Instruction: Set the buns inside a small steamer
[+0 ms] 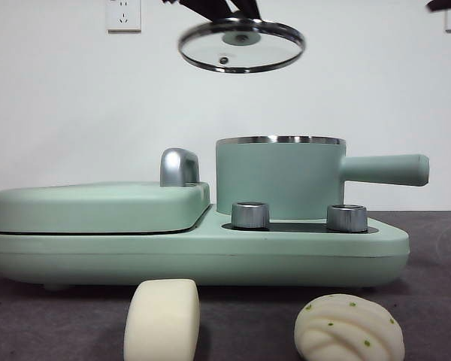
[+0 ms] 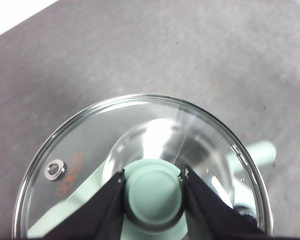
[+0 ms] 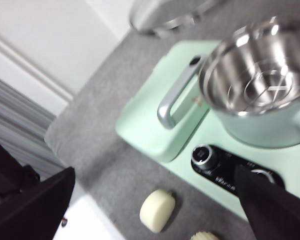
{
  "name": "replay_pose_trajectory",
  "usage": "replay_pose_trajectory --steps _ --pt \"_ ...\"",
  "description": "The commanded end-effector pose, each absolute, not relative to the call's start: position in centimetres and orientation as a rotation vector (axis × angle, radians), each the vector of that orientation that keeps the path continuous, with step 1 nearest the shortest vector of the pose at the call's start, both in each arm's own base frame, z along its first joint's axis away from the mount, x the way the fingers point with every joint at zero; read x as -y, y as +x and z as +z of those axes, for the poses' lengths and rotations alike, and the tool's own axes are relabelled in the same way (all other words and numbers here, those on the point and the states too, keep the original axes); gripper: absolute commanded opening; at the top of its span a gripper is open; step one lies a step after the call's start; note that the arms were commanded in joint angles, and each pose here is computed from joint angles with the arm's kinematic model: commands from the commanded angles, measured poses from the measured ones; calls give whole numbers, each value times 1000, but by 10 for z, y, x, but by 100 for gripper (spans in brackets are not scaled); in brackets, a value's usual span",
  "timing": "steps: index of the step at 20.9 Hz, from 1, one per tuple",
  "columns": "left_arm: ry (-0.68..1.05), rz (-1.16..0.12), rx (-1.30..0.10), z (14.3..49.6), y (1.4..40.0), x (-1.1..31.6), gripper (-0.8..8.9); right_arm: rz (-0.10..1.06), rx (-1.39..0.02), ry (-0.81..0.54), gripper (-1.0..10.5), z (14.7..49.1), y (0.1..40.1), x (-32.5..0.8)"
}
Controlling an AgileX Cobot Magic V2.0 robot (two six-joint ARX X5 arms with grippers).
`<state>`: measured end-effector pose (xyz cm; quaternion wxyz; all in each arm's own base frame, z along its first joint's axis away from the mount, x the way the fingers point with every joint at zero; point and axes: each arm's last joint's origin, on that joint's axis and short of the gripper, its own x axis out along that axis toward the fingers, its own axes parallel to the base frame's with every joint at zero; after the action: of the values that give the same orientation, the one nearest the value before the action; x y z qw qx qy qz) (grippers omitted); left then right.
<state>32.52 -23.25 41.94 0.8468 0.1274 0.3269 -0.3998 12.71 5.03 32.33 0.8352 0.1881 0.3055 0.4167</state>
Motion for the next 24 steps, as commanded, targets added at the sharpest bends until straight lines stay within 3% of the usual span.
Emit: replay_pose_trajectory --steps 1,7,14,18,24 --pt "288 -846 -629 434 325 226 19 910 -684 355 494 330 132 -69" --pt "267 -774 -577 457 322 188 19 891 -965 151 494 316 141 -146" --pt "229 -664 -525 479 318 141 19 819 -1233 -23 495 268 144 -225" --pt "216 -622 -517 485 316 125 19 760 -1319 -71 495 232 154 -249" --pt "212 -606 -526 485 317 119 19 751 -1333 -90 494 204 163 -267"
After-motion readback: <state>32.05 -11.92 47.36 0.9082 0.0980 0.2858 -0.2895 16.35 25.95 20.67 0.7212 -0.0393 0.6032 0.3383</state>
